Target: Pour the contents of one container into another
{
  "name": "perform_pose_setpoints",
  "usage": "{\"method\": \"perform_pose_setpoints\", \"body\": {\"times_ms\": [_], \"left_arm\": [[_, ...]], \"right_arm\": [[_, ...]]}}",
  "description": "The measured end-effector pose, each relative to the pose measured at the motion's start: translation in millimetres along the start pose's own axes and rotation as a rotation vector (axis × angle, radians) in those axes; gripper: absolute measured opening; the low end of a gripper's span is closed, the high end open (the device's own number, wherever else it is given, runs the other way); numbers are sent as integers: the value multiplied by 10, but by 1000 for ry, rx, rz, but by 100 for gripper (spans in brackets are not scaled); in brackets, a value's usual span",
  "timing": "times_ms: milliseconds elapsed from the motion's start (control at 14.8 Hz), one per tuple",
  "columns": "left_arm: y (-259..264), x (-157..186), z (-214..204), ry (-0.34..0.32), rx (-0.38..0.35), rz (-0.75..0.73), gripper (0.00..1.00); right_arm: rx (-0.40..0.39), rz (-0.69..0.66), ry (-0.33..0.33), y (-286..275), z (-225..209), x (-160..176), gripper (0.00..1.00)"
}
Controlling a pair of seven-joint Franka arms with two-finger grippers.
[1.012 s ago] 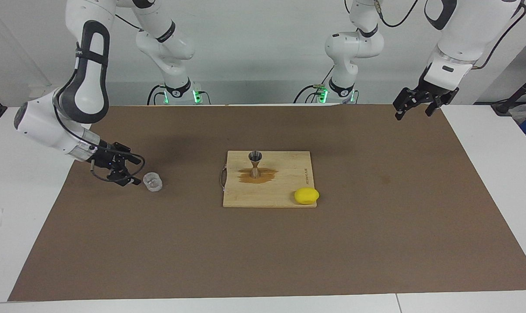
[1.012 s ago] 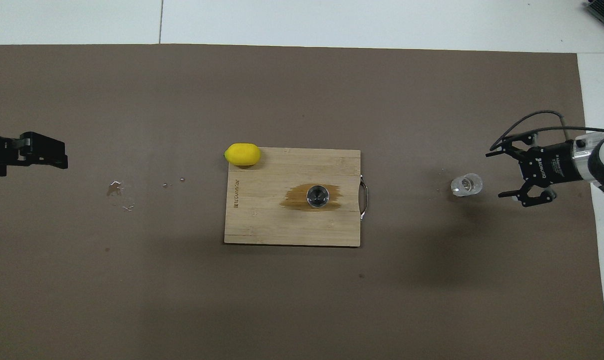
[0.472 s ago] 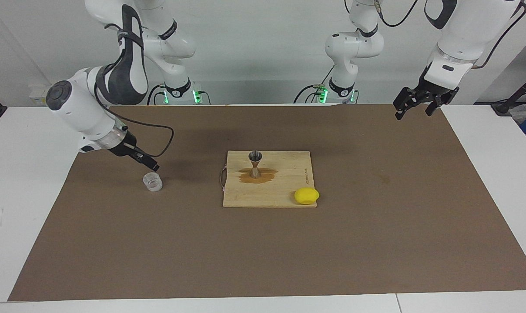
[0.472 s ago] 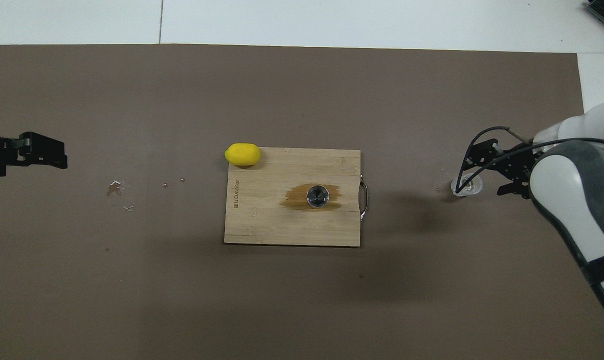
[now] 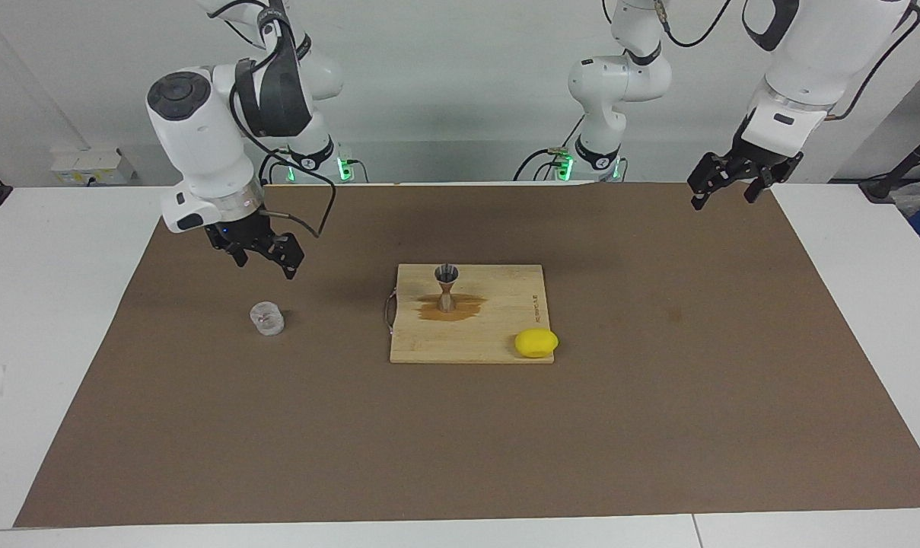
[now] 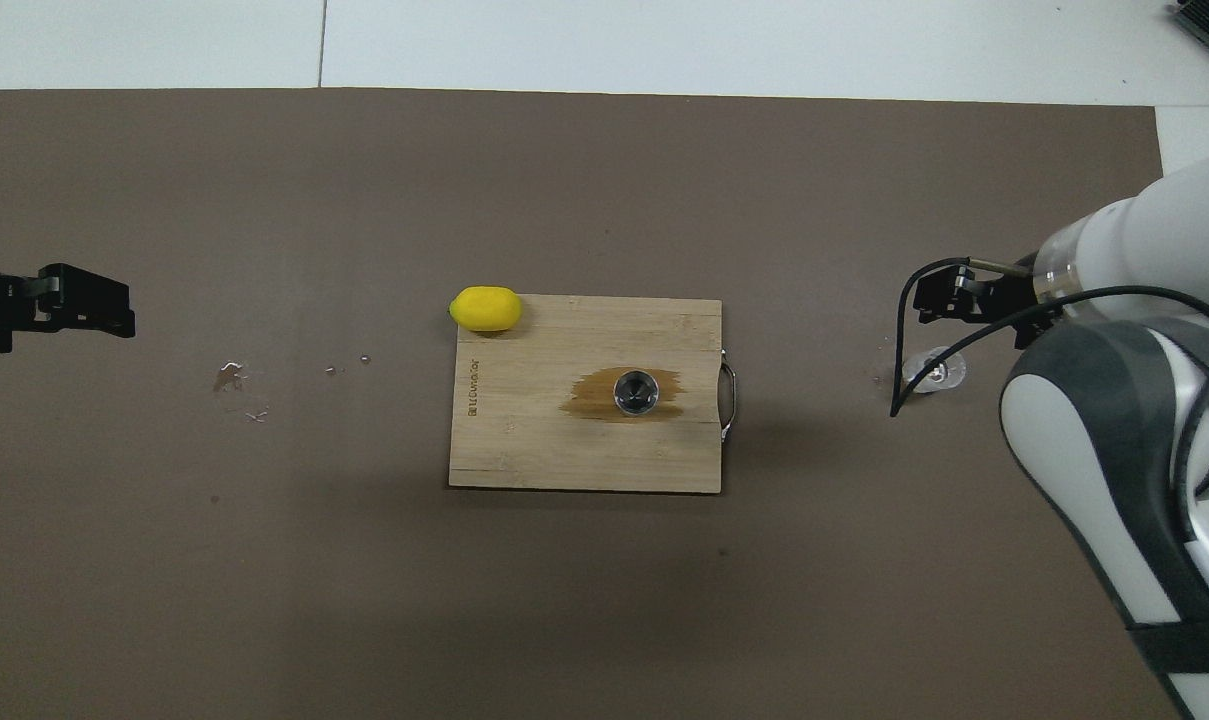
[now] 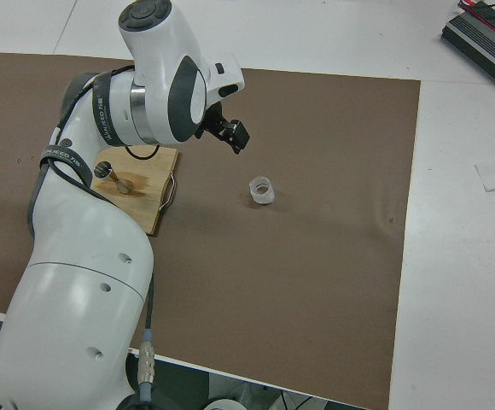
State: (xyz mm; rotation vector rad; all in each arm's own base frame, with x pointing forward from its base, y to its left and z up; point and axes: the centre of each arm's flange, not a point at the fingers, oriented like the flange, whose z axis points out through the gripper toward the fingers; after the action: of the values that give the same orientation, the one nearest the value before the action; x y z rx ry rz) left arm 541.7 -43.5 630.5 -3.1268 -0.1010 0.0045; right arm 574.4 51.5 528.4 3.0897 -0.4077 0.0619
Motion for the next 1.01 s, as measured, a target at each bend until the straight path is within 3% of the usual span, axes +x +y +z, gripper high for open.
{"method": "perform_pose_setpoints", "body": {"times_ms": [405,1012], "left_arm": [[0,1,2,0,0,0,100],[0,1,5,0,0,0,100]], "right_arm": [[8,-55,37,139,-766,64,100],[-16,-179,-41,156,-921,-184,100]]}}
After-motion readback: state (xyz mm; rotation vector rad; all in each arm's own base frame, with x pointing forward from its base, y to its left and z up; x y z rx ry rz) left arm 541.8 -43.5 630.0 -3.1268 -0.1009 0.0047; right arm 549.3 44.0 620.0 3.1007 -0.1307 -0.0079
